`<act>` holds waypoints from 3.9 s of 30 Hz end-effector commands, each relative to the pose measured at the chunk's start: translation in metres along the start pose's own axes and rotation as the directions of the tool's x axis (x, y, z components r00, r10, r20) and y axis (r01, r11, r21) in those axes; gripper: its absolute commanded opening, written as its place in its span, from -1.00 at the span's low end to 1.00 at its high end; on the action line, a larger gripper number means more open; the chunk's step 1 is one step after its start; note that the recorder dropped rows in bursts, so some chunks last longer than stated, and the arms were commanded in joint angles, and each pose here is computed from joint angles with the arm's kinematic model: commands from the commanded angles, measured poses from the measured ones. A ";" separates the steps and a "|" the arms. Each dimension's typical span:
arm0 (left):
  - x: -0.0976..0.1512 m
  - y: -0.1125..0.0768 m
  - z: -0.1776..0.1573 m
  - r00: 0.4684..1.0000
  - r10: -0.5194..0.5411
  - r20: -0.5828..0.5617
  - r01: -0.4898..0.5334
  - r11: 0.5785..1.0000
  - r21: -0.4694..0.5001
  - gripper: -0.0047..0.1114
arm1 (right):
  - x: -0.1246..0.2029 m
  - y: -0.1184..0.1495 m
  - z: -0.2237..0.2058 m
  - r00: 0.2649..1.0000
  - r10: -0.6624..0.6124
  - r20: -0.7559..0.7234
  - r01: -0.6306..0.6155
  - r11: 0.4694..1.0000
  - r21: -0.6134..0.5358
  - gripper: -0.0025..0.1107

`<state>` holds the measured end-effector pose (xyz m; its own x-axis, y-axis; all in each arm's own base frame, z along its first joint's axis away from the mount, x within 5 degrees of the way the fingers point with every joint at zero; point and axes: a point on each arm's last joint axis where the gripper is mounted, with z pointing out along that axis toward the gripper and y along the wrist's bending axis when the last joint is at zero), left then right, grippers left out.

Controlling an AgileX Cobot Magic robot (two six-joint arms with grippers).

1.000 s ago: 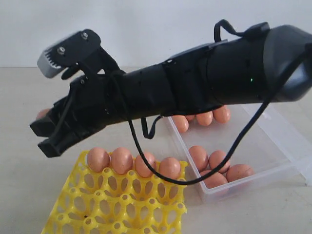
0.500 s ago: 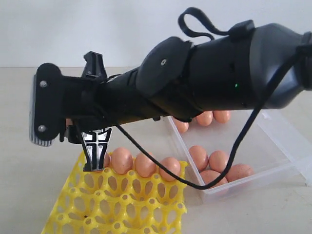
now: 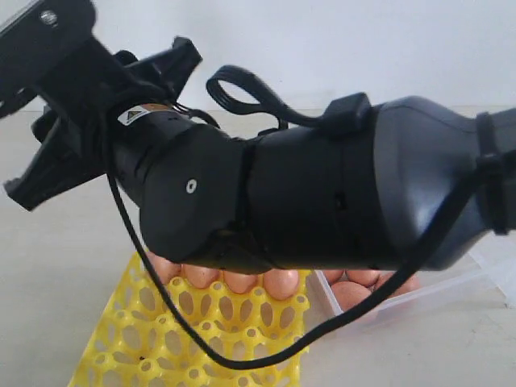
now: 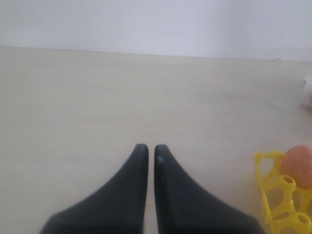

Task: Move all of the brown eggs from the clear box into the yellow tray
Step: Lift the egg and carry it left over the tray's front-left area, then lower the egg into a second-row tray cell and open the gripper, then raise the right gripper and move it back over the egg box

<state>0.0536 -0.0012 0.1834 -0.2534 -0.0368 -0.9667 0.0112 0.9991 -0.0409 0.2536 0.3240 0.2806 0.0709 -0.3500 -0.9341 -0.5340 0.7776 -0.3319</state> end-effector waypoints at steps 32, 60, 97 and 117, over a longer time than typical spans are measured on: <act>0.001 0.000 0.000 1.000 0.004 0.005 -0.004 1.000 0.001 -0.85 | 0.071 -0.007 -0.021 0.719 0.585 -0.376 -0.606 0.262 -0.751 -0.96; 0.001 0.000 0.000 1.000 0.004 0.005 -0.004 1.000 0.001 -0.85 | 0.147 -0.009 0.022 0.948 0.071 -0.311 -0.268 0.704 -0.658 -0.96; 0.001 0.000 0.000 1.000 0.004 0.005 -0.004 1.000 0.001 -0.85 | 0.154 -0.004 0.023 0.930 0.127 -0.344 -0.336 0.670 -0.662 -0.02; 0.001 0.000 0.000 1.000 0.004 0.005 -0.004 1.000 0.001 -0.85 | 0.064 -0.147 -0.043 0.837 0.066 -0.544 0.101 0.957 0.272 -0.03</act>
<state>0.0536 -0.0012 0.1834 -0.2534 -0.0368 -0.9667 0.0112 0.9991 -0.0409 0.3009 0.1947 0.2641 -0.3223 -0.5217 -0.7899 -0.4883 0.8065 -0.3335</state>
